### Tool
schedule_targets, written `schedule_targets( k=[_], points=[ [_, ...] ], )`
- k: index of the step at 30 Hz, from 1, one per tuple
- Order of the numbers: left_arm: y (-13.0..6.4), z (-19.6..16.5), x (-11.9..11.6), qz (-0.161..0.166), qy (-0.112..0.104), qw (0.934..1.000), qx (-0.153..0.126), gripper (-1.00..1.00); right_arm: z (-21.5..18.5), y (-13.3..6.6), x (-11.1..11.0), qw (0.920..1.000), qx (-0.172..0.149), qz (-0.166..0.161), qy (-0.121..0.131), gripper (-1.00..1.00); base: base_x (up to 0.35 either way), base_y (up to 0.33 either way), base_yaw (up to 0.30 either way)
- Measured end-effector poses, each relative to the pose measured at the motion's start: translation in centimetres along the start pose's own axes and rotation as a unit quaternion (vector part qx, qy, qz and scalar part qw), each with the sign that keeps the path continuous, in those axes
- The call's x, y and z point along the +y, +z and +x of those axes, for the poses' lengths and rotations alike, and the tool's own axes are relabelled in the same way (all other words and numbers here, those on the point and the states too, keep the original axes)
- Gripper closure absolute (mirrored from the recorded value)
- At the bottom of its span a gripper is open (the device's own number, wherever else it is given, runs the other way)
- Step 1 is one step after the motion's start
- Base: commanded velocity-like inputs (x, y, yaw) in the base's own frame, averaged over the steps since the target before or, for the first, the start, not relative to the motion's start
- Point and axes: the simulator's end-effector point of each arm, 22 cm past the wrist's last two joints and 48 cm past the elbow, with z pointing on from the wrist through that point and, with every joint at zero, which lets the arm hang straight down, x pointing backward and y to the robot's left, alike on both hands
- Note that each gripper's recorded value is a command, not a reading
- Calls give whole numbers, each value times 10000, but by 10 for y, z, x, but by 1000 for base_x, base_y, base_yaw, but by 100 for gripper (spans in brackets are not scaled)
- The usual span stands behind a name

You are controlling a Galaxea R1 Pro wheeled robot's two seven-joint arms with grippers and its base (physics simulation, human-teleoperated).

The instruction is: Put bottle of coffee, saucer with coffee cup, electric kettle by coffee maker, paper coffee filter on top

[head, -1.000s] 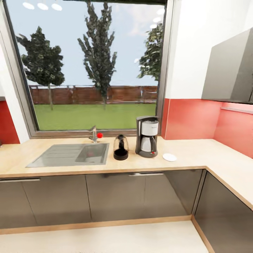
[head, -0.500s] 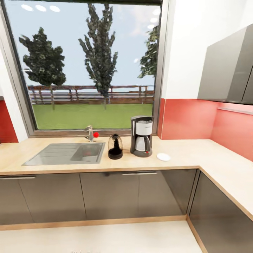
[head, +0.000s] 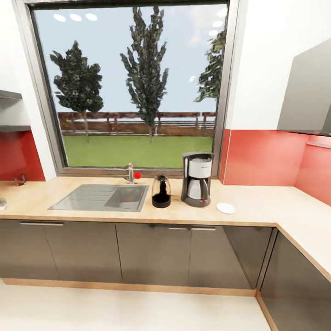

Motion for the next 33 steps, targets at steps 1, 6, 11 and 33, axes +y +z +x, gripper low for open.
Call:
schedule_targets(
  k=[1, 6, 11, 33],
  points=[
    [0, 0, 0, 1, 0, 10000, -1, -100, 0, 0, 0, 10000, 0, -1, -1, 100, 6, -1, 17],
    [0, 0, 0, 1, -1, 10000, -3, -100, 0, 0, 0, 10000, -4, 2, -1, 100, 147, 0, 6],
    [0, 0, -1, 20, 27, 10000, -1, -100, 0, 0, 0, 10000, -4, 1, -1, 100, 315, 0, -9],
    [-1, 2, -1, 19, 53, 10000, 6, -100, -5, -1, -1, 10000, -48, 0, 13, 100, 218, -115, -124]
  ],
)
